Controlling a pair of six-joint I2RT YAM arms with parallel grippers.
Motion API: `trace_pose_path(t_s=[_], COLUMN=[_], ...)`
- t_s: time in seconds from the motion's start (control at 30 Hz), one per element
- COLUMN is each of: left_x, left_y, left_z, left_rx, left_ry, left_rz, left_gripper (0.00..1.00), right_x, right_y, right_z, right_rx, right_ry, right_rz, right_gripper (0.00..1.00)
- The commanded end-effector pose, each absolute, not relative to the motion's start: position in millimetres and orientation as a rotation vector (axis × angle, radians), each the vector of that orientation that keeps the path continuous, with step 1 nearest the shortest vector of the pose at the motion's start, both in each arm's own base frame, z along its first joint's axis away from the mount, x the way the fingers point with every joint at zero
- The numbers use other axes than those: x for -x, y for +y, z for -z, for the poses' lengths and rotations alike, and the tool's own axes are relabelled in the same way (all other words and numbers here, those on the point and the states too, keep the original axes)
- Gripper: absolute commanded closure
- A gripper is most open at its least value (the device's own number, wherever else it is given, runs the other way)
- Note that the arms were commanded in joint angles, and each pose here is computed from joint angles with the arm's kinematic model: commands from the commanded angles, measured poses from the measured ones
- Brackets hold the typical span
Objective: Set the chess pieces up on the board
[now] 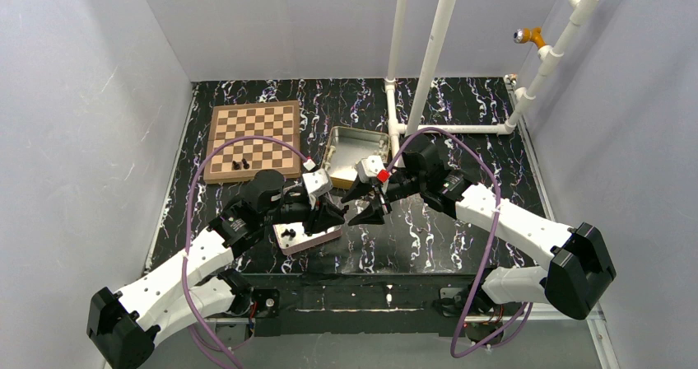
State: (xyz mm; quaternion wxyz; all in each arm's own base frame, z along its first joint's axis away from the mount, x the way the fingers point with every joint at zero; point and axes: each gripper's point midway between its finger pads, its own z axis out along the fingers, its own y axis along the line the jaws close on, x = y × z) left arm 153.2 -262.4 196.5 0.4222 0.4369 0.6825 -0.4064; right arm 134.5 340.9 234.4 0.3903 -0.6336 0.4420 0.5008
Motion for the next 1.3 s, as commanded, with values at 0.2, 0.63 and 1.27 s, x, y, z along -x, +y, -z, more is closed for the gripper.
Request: trace_pose_path(t_s=[0.2,0.63,1.27], left_x=[-152.5,-151.4,-163.5], left_y=[-267.0,-268.0,-231.1], left_z=[-214.2,-221.0,-222.5], left_rx=[-1.113,-1.104,-0.892], left_ry=[1.626,1.582,1.772], left_rz=[1.001,0.989,0.817], left_gripper=[1.0,1.0,0.3], right_x=[-134.1,-134.6,-146.3], right_y=[346.8,346.0,341.7], right_z=[-255.0,-249.7,-243.9], right_rx=[1.597,1.6,1.621], right_ry=[1.053,1.089,1.147], right_rz=[-1.284,-1.29,-1.178], right_gripper=[0.5,0.61,0.96])
